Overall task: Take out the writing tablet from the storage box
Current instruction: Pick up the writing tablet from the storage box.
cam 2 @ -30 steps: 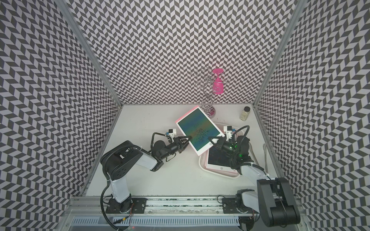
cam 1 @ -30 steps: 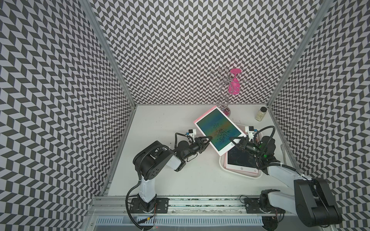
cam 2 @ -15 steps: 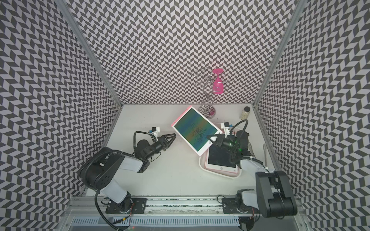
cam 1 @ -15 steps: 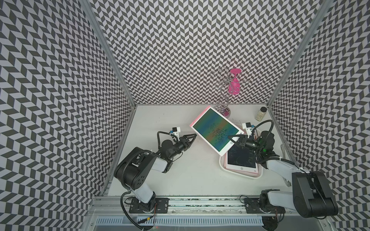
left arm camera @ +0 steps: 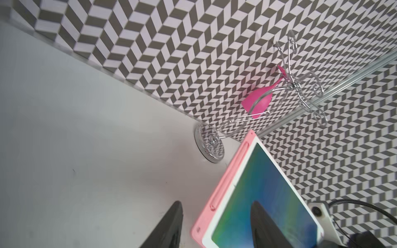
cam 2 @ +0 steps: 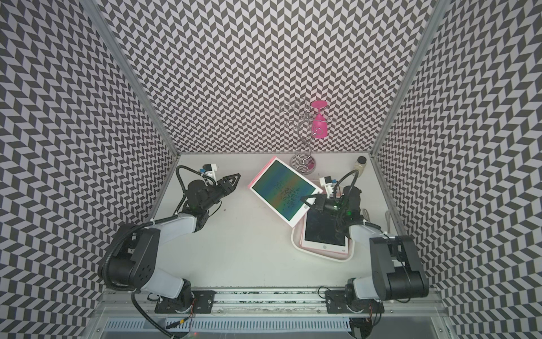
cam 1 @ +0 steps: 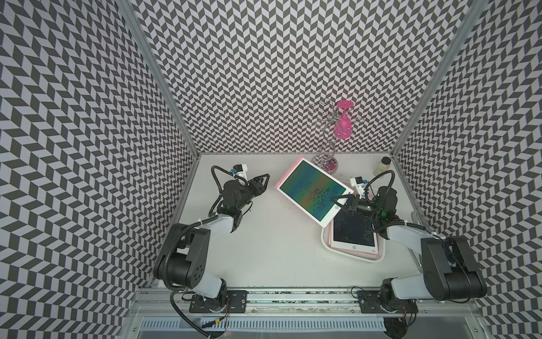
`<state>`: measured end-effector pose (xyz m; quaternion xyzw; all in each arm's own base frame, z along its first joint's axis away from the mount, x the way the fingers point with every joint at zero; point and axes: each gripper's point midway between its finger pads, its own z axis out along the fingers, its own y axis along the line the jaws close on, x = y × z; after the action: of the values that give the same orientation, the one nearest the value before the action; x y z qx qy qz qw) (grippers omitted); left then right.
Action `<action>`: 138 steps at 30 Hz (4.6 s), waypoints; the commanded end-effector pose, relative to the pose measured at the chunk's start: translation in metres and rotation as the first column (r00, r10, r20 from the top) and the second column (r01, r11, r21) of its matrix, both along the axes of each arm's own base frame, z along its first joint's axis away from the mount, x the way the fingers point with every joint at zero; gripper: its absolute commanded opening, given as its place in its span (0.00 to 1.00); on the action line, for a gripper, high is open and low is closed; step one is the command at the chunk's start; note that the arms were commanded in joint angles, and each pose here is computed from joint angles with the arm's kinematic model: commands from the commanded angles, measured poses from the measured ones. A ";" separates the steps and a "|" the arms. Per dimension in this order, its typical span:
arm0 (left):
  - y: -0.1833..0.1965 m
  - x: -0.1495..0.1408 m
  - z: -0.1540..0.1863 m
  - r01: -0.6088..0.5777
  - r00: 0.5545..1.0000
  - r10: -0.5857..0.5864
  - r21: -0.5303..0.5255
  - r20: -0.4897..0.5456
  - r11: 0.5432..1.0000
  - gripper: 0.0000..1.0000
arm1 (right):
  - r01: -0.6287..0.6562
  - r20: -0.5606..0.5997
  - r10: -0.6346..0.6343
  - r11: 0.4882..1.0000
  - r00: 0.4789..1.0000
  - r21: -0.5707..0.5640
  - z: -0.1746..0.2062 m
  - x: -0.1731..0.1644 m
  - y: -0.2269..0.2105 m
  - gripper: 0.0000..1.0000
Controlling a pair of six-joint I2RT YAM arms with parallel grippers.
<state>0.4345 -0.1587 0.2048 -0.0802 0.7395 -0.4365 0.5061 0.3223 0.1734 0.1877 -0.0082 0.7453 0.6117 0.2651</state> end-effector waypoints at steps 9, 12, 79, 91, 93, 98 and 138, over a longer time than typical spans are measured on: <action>-0.034 0.012 -0.016 0.326 0.944 -0.329 0.087 0.014 0.941 0.61 | -0.097 0.122 0.098 0.995 0.988 -0.017 0.025 0.002 0.005 0.02; -0.035 0.005 -0.010 0.353 0.933 -0.357 0.081 0.037 0.932 0.64 | -0.099 0.120 0.101 0.995 0.988 -0.017 0.023 0.002 0.006 0.02; -0.036 -0.002 -0.008 0.519 0.848 -0.529 -0.214 0.010 0.828 0.00 | -0.022 0.008 0.022 0.998 1.000 -0.050 -0.016 0.078 0.007 0.49; -0.009 -0.016 0.013 0.499 0.857 -0.501 -0.439 0.121 0.747 0.00 | 0.094 -0.001 -0.095 0.989 0.995 -0.116 -0.028 0.080 -0.020 0.56; -0.009 -0.015 0.010 0.488 0.864 -0.492 -0.429 0.110 0.761 0.00 | 0.097 -0.014 -0.099 0.988 0.995 -0.121 -0.031 0.073 -0.021 0.56; 0.001 -0.013 0.012 0.425 0.898 -0.431 -0.424 0.088 0.800 0.00 | 0.092 -0.047 -0.098 0.989 0.994 -0.114 -0.034 0.047 -0.018 0.52; 0.052 -0.058 0.001 -0.185 0.975 0.100 -0.476 -0.198 0.860 0.00 | -0.032 -0.160 0.065 0.979 0.985 0.203 -0.006 0.008 0.153 0.41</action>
<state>0.3798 -0.1025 0.1884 -0.3080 0.6558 -0.5380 0.4309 0.3258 0.3177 0.1688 0.0572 0.7192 0.6695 0.1768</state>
